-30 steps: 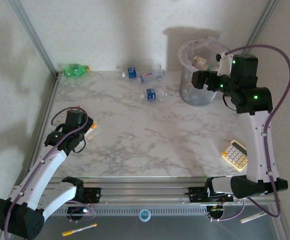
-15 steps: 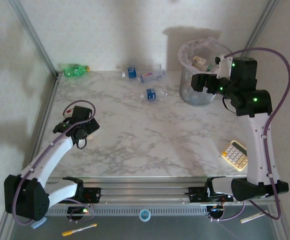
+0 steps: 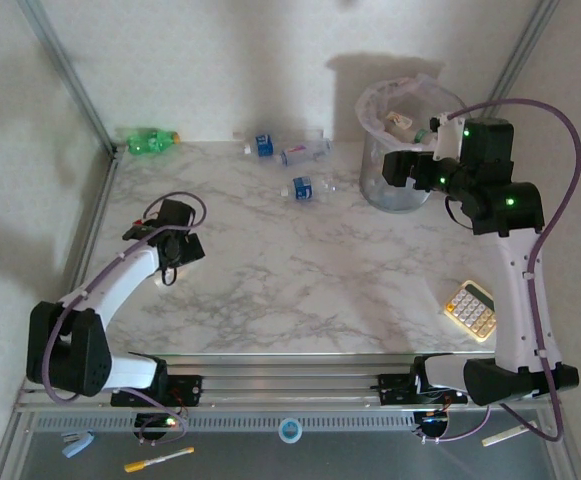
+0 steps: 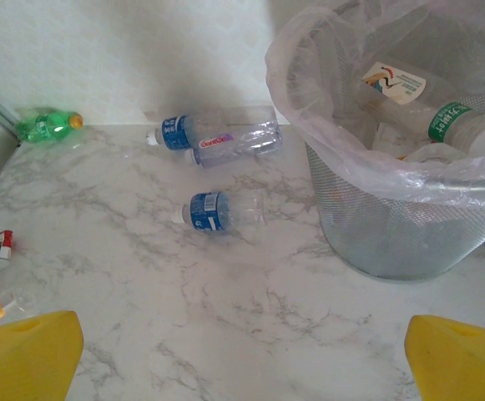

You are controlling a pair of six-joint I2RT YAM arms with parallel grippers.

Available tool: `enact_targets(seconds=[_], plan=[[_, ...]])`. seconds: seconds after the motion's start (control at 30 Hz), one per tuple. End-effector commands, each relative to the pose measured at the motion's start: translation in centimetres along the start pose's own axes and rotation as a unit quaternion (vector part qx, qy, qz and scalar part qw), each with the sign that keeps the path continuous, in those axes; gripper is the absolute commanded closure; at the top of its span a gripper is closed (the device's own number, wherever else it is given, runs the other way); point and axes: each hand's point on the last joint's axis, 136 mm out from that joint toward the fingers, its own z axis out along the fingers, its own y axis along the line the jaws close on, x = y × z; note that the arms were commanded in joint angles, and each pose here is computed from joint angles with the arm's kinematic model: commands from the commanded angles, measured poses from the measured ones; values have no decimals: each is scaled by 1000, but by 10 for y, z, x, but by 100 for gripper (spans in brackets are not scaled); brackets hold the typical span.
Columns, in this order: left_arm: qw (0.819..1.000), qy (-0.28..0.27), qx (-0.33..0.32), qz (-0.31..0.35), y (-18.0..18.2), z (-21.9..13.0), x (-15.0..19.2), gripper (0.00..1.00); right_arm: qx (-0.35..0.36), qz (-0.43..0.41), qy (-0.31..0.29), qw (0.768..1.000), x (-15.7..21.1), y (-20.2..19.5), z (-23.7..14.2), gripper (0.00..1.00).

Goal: Throw the plastic bottles in the bin

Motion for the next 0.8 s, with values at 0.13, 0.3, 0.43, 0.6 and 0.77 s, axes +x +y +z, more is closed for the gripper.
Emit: enact_targets(seconds=[0.13,0.3,0.43,0.6,0.77], plan=[[998,14,-28,50,1,15,-7,0,-4,-15,-15,1000,-3,4,-8,1],[996,35,-34,72,-4,32,-3,1,-2,-17,-15,1000,-2,4,-8,1],[995,54,-25,77,-9,44,7,4,-4,-18,-17,1000,-3,4,-10,1],[995,64,-3,75,-14,48,17,5,-4,-19,-17,1000,-2,4,-9,1],[994,78,31,70,-23,50,28,7,-7,-17,-15,1000,-2,5,-6,1]])
